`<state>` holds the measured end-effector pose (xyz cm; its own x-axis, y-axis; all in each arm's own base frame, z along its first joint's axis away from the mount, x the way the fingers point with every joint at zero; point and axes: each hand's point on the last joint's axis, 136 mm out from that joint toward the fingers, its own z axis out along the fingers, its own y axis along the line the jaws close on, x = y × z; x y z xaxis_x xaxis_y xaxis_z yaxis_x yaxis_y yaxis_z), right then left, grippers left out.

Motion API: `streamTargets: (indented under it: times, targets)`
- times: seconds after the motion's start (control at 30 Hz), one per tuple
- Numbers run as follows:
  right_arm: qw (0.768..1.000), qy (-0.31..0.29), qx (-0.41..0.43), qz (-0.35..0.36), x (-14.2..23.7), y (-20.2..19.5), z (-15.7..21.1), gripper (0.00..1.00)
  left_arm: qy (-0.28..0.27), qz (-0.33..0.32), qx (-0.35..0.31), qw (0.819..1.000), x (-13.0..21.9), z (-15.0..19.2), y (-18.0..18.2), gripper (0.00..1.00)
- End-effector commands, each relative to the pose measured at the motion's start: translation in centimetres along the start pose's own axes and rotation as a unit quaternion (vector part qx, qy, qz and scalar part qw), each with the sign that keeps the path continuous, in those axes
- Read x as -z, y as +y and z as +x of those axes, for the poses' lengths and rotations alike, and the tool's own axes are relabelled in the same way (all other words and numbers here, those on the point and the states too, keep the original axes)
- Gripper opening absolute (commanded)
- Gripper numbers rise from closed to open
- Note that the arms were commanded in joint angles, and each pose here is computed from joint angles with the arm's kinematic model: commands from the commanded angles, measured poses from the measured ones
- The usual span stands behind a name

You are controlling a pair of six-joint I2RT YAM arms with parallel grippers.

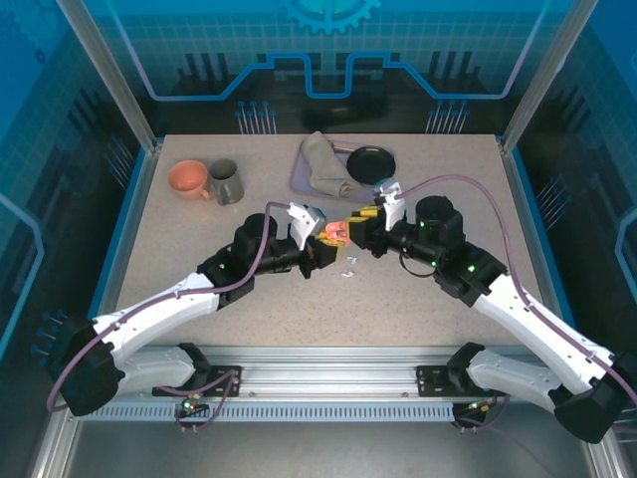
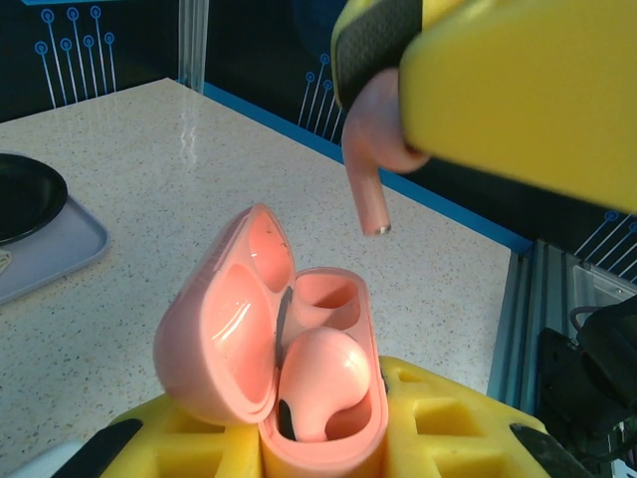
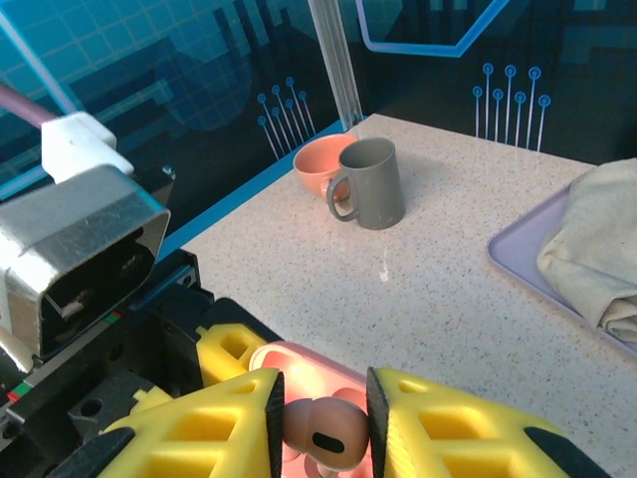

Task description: Insert the wireless bluetooth earbuds into the charging case

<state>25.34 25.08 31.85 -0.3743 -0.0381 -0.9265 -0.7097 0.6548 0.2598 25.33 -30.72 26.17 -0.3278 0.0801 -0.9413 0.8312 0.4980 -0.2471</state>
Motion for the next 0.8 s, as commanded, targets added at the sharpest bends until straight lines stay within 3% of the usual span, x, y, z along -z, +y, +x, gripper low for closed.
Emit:
streamTargets:
  times: [0.0,0.77]
  targets:
    - [1.000,0.001,0.006,-0.013,-0.2,0.7,0.6,0.29,-0.042,0.007,-0.009,0.999,0.5,-3.0,-0.9,0.00]
    - [0.999,0.033,0.005,-0.009,-1.3,0.3,2.9,0.29,-0.041,0.006,-0.012,0.999,0.5,-3.0,-0.9,0.00]
